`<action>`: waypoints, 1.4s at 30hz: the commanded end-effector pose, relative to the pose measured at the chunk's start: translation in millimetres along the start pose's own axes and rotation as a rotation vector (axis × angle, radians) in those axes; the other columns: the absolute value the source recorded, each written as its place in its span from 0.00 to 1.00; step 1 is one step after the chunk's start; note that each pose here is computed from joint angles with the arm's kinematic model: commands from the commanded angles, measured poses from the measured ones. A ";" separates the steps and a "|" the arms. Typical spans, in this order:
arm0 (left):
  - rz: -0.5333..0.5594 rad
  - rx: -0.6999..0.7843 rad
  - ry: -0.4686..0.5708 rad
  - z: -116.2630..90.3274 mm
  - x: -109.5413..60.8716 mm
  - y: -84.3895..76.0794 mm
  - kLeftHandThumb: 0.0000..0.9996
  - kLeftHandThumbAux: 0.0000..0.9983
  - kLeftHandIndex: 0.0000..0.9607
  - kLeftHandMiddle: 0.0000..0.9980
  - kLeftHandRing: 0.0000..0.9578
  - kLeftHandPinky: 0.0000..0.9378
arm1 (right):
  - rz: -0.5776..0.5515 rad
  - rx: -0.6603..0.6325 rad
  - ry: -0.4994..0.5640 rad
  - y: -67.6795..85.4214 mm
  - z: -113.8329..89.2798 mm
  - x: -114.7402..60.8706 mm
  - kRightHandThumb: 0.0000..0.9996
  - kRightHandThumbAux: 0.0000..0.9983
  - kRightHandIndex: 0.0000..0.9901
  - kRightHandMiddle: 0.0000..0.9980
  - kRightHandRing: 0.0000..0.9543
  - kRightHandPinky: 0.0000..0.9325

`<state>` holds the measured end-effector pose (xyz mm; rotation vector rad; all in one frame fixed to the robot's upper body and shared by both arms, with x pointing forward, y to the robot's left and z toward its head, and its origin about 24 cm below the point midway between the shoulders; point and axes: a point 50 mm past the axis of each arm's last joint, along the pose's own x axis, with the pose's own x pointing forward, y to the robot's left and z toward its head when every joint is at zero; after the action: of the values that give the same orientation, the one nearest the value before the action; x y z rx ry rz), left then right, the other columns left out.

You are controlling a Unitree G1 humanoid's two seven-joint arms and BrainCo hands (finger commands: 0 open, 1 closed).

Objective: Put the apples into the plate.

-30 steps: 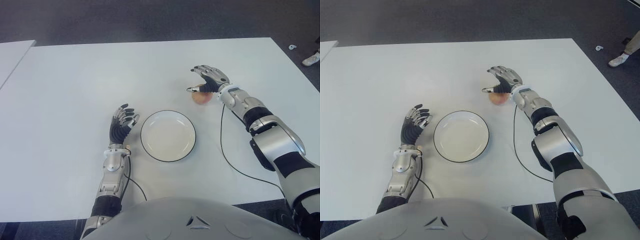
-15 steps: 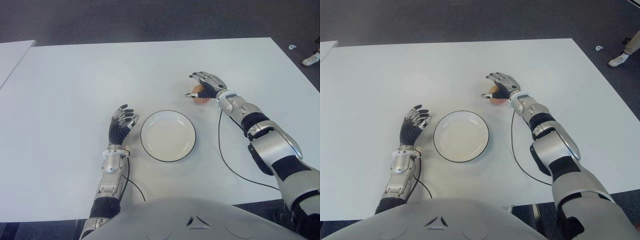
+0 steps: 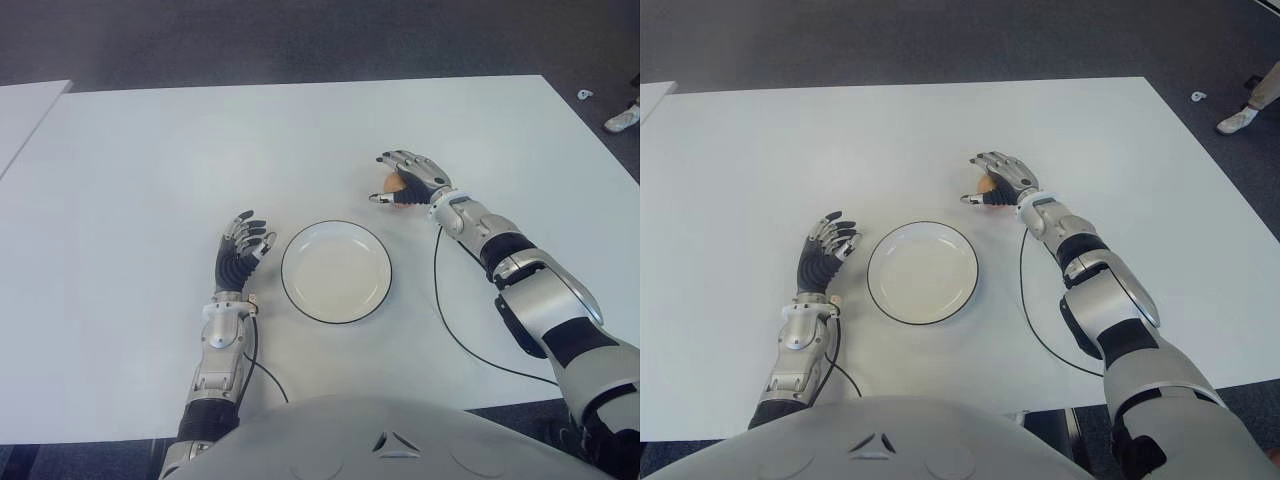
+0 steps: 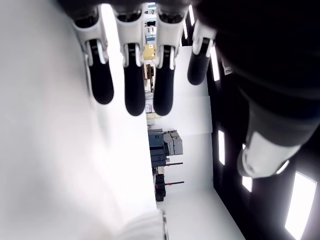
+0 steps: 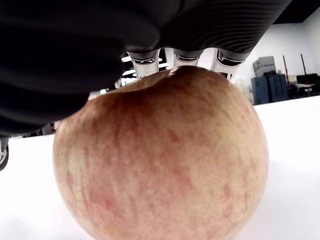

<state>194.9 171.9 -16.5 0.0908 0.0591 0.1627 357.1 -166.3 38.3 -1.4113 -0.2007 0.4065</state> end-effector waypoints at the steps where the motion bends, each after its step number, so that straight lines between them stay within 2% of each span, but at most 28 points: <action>1: -0.014 0.001 0.039 -6.3 -5.8 0.5 0.24 0.64 0.21 0.33 0.35 0.35 | 0.038 0.020 -0.003 16.6 3.2 -6.1 0.24 0.30 0.00 0.00 0.00 0.00; 21: -0.012 0.012 0.039 -6.8 -12.4 3.5 0.22 0.62 0.20 0.32 0.35 0.34 | 0.091 0.036 0.031 37.0 2.9 -14.9 0.22 0.32 0.00 0.00 0.00 0.00; 42: -0.003 0.020 0.049 -2.2 -20.0 5.7 0.27 0.62 0.20 0.32 0.33 0.33 | 0.118 0.056 0.072 50.8 -2.0 -24.9 0.23 0.32 0.00 0.00 0.00 0.00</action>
<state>179.0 174.9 -13.0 0.0980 0.0705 0.1685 349.7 -167.1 26.0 -1.3705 -0.1816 0.3585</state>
